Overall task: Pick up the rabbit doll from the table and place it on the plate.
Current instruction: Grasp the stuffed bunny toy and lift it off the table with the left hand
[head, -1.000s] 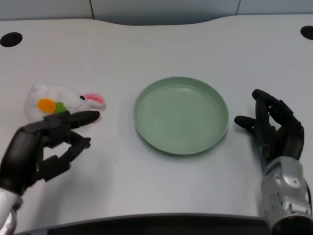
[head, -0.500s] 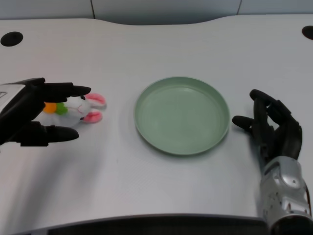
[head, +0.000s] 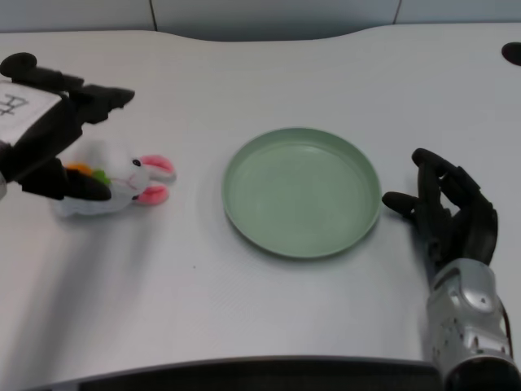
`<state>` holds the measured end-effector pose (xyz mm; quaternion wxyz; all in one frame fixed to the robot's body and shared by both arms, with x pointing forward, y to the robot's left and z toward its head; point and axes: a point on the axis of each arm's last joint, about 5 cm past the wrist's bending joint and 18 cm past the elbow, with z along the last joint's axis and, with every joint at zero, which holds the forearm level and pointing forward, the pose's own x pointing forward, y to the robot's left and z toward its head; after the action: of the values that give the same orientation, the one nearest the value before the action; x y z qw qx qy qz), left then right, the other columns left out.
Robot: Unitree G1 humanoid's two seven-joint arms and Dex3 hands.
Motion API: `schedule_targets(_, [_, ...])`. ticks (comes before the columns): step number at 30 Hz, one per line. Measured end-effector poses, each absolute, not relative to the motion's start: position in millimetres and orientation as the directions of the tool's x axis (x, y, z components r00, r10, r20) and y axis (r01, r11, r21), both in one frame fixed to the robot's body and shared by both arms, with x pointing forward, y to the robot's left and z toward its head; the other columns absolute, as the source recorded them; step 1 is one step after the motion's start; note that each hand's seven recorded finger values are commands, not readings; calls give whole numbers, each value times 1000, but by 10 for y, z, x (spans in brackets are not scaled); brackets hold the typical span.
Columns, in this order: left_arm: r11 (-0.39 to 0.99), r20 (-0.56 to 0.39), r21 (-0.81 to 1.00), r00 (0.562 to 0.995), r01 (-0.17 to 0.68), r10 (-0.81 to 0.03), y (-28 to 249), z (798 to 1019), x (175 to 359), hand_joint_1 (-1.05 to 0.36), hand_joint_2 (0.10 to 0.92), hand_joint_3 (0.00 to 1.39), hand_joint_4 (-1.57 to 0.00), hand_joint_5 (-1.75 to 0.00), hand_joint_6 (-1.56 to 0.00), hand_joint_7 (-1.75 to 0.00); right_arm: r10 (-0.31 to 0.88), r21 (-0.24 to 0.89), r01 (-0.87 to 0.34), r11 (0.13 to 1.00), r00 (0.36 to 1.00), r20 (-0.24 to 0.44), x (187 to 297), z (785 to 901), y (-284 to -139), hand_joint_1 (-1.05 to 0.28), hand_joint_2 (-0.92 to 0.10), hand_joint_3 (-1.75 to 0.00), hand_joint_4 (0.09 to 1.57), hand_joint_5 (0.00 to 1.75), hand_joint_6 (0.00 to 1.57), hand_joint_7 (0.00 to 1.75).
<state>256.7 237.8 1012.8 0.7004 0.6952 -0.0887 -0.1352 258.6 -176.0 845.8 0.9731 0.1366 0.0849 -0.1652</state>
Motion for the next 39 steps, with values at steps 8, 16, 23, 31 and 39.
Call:
schedule_targets(8, [-110, -211, 975, 952, 191, -222, 2402, 10222, 2827, -950, 921, 88, -10, -46, -120, -1, -300, 236, 346, 908, 930, -211, 2593, 8463, -1752, -312, -921, -260, 715, 998, 663, 524])
schedule_targets(16, [-174, -380, 918, 915, 356, -135, 2464, 10065, 3035, -987, 921, 124, -15, -53, -76, 0, -293, 239, 338, 910, 934, -204, 2591, 8468, -1746, -316, -921, -263, 688, 995, 662, 529])
schedule_targets(23, [-134, -474, 877, 876, 461, -86, 2446, 9835, 3153, -985, 921, 61, -7, -55, -72, -1, -281, 247, 325, 913, 939, -199, 2582, 8462, -1761, -316, -921, -248, 707, 1016, 662, 536])
schedule_targets(31, [-132, -475, 877, 874, 461, -100, 2253, 9719, 3275, -979, 921, 61, -22, -63, -68, -4, -286, 239, 329, 914, 938, -197, 2576, 8465, -1806, -297, -921, -274, 706, 1009, 661, 531])
schedule_targets(39, [-178, -468, 877, 878, 447, -99, 2159, 9600, 3309, -966, 921, 66, -38, -71, -97, -17, -293, 236, 335, 912, 936, -197, 2575, 8467, -1824, -298, -921, -278, 718, 1003, 665, 533])
